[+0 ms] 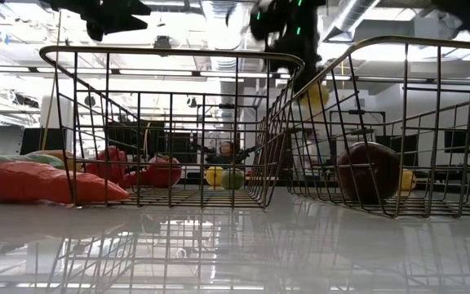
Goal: Sort produce into baskets
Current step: Put the bottom left lemon into the right wire basket, then put the bottom lemon into the right wire basket
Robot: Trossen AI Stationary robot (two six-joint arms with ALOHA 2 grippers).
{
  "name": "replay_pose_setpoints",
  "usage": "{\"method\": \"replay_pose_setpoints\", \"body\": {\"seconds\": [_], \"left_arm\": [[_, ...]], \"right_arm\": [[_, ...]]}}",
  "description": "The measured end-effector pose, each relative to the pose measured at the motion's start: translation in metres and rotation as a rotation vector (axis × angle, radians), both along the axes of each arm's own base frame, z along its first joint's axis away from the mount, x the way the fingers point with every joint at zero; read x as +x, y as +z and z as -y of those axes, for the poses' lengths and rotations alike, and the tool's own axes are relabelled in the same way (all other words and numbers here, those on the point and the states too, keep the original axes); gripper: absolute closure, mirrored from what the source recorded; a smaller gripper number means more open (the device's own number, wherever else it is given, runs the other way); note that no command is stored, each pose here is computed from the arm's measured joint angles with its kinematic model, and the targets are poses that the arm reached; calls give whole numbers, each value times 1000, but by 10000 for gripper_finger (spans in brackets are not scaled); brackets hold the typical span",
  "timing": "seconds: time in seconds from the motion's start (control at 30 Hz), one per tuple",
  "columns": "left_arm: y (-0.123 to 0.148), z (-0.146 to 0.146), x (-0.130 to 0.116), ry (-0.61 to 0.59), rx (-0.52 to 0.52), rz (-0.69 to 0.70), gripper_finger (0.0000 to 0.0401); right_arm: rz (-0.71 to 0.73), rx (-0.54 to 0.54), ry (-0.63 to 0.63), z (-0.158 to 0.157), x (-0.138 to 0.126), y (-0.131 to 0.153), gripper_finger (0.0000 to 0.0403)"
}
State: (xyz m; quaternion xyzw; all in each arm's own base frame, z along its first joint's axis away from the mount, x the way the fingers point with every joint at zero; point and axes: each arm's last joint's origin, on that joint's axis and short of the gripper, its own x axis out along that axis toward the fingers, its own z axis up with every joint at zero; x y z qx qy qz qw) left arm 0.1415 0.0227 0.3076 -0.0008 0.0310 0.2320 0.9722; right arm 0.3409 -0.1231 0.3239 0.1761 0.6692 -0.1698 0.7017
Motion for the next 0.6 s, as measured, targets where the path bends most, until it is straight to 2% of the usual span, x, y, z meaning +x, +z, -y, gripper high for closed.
{"method": "replay_pose_setpoints", "body": {"seconds": [0.1, 0.27, 0.4, 0.6], "left_arm": [[0, 0, 0, 1, -7, 4, 177], [0, 0, 0, 1, -10, 6, 177], [0, 0, 0, 1, -17, 9, 177], [0, 0, 0, 1, -21, 12, 177]], "right_arm": [[48, -11, 33, -25, -4, 16, 117], [56, -19, 67, -62, -14, 24, 117], [14, -14, 71, -80, -21, 14, 106], [-73, -2, 75, -88, -26, -9, 46]]}}
